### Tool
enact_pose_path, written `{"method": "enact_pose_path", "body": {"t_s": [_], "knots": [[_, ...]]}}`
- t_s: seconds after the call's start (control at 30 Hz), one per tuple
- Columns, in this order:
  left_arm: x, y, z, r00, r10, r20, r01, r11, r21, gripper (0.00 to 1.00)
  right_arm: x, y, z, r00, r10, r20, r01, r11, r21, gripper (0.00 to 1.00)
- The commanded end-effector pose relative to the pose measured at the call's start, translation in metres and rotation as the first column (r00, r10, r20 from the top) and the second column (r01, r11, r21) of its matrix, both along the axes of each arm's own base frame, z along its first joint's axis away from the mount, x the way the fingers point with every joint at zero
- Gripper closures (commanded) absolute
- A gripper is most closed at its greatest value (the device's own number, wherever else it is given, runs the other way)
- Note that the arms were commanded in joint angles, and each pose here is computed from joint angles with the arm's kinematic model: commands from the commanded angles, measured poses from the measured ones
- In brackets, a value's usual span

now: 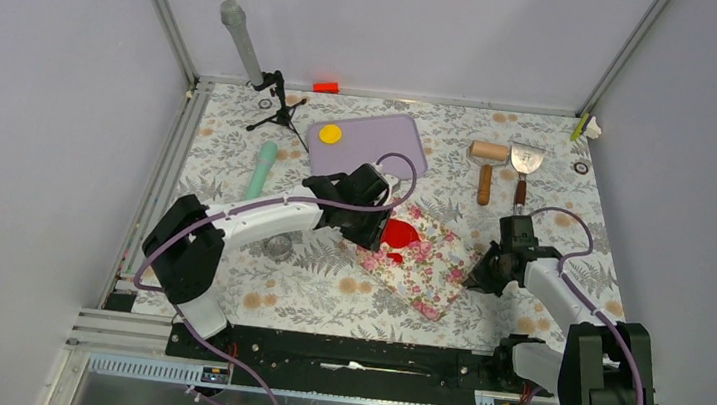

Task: Roll out the dumpling wrappers from the dough
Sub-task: Remove the dumpling wrapper from the work surface.

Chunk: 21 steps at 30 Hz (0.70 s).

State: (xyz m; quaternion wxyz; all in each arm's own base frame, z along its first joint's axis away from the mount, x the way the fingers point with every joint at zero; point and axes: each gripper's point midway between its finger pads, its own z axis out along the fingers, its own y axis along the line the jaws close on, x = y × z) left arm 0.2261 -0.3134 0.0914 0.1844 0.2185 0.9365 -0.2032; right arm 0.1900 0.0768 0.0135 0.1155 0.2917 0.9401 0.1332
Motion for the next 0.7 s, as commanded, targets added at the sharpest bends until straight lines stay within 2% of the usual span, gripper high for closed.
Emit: {"method": "enact_pose_path", "body": {"t_s": [0.0,0.1,0.17,0.3,0.47,0.5,0.6,0.67], "knots": [[0.022,0.003,0.024,0.998,0.011,0.067,-0.01,1.0,-0.019,0.65,-0.007,0.003,0.005,0.994,0.095,-0.046,-0.096,0.995,-0.001,0.98],[0.025,0.007,0.03,0.997,0.015,0.069,-0.014,1.0,-0.017,0.64,-0.004,-0.001,0.009,0.993,0.092,-0.071,-0.094,0.995,-0.026,0.7],[0.025,0.009,0.033,0.997,0.019,0.068,-0.017,1.0,-0.021,0.64,0.003,-0.009,0.016,0.995,0.082,-0.055,-0.086,0.994,-0.074,0.58],[0.025,0.012,0.037,0.997,0.028,0.072,-0.026,0.999,-0.023,0.62,0.033,-0.011,0.047,0.989,0.104,0.106,-0.092,0.989,-0.112,0.53],[0.026,0.017,0.04,0.997,0.034,0.076,-0.033,0.999,-0.023,0.61,0.081,0.015,0.077,0.925,0.256,0.281,-0.225,0.965,-0.138,0.55],[0.026,0.019,0.043,0.996,0.042,0.079,-0.04,0.999,-0.03,0.61,0.091,0.02,0.08,0.901,0.299,0.313,-0.26,0.952,-0.161,0.55],[0.03,0.029,0.049,0.993,0.079,0.083,-0.076,0.996,-0.048,0.61,0.118,0.047,0.087,0.776,0.442,0.449,-0.389,0.897,-0.211,0.39],[0.033,0.035,0.053,0.992,0.102,0.08,-0.097,0.993,-0.066,0.6,0.135,0.057,0.091,0.703,0.512,0.493,-0.44,0.858,-0.264,0.34]]}}
